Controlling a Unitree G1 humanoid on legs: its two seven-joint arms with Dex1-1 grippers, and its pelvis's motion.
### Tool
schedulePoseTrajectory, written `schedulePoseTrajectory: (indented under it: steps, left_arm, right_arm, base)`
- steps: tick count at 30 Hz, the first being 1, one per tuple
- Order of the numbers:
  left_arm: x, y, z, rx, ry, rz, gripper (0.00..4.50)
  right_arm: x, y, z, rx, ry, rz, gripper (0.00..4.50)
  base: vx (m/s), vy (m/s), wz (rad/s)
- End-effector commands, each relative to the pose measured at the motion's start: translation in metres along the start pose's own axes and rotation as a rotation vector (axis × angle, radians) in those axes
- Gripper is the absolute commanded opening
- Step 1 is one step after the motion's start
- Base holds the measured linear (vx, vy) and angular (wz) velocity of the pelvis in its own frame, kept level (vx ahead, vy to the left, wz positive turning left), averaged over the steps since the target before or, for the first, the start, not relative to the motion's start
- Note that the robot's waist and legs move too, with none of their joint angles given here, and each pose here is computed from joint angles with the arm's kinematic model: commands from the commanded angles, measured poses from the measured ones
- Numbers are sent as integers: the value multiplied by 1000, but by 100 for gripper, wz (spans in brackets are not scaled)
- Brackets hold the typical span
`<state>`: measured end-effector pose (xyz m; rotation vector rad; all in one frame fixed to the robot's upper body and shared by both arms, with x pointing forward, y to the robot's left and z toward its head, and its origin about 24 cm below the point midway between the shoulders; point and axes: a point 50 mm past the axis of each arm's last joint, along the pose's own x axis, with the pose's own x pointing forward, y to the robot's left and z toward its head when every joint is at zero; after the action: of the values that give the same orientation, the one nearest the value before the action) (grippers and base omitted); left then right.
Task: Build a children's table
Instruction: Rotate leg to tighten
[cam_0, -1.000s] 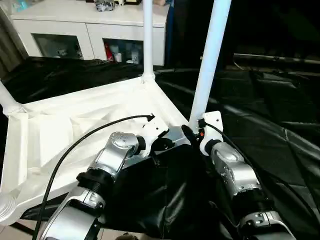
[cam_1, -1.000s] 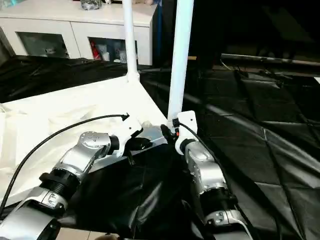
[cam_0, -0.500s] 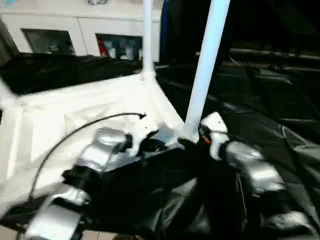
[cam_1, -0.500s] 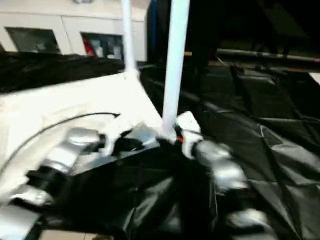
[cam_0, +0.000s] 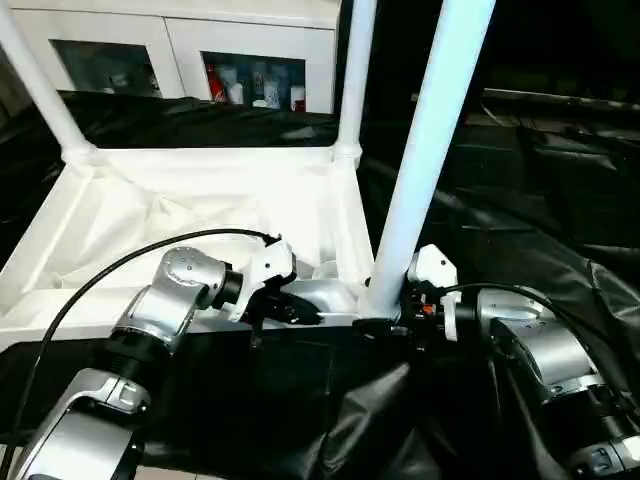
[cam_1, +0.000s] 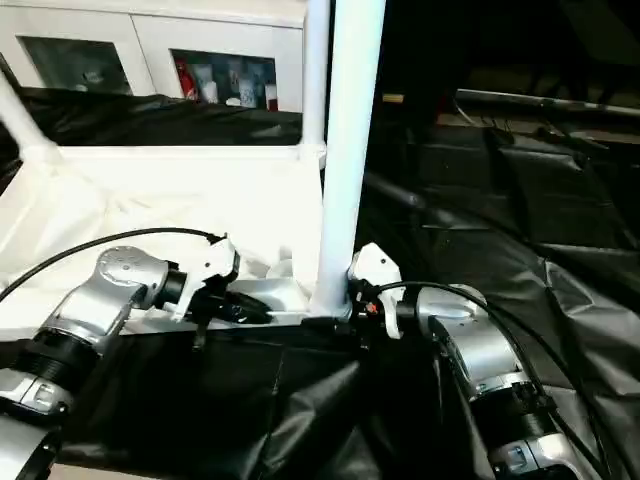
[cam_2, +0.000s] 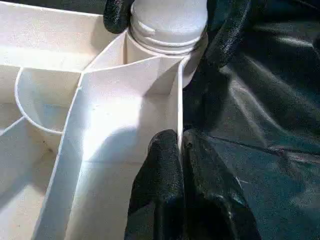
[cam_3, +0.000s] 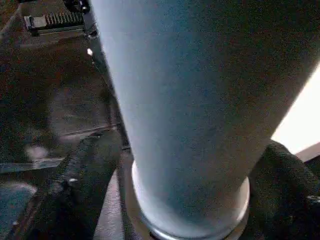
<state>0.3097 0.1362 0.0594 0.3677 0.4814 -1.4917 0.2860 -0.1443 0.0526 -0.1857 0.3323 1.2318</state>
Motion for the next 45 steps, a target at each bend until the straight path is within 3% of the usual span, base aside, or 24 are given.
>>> schedulePoseTrajectory:
  steps: [1, 9, 13, 19, 22, 26, 27, 32, 33, 39, 45]
  left_arm:
    - [11, -9, -11, -34, 40, -80, 0]
    - [11, -9, -10, -35, 27, -64, 0]
    - [9, -7, -12, -41, 29, -37, 0]
    - [18, 3, -13, -81, 37, 122, 0]
    - [39, 6, -9, -107, 29, 198, 0]
    - [73, 0, 5, -123, -4, 201, 0]
    - [85, -4, 12, -130, -25, 187, 0]
    - [100, -8, 22, -120, -49, 169, 0]
    - [100, -8, 22, -120, -49, 169, 0]
    - [76, 2, 12, -103, -35, 215, 0]
    - [53, 3, -1, -72, 9, 163, 0]
  right_arm:
    - [2, 5, -2, 3, 9, 40, 349]
    - [5, 6, -6, 9, 24, 55, 276]
    - [8, 6, -5, 26, -2, 35, 270]
    - [26, -10, -17, 131, -27, -288, 268]
    - [46, -12, -21, 248, -45, -466, 267]
    - [74, -13, -15, 398, -74, -664, 267]
    - [84, -13, -10, 401, -75, -694, 267]
    - [95, -10, 2, 341, -104, -659, 267]
    - [95, -10, 2, 340, -105, -658, 302]
    - [81, -13, 5, 265, -125, -570, 380]
    - [52, -14, 9, 121, -130, -378, 380]
  base:
    - [0, 0, 0]
    - [0, 0, 0]
    - [0, 0, 0]
    - [0, 0, 0]
    - [0, 0, 0]
    - [-40, 14, -5]
    - [0, 0, 0]
    - [0, 0, 0]
    - [0, 0, 0]
    - [0, 0, 0]
    - [0, 0, 0]
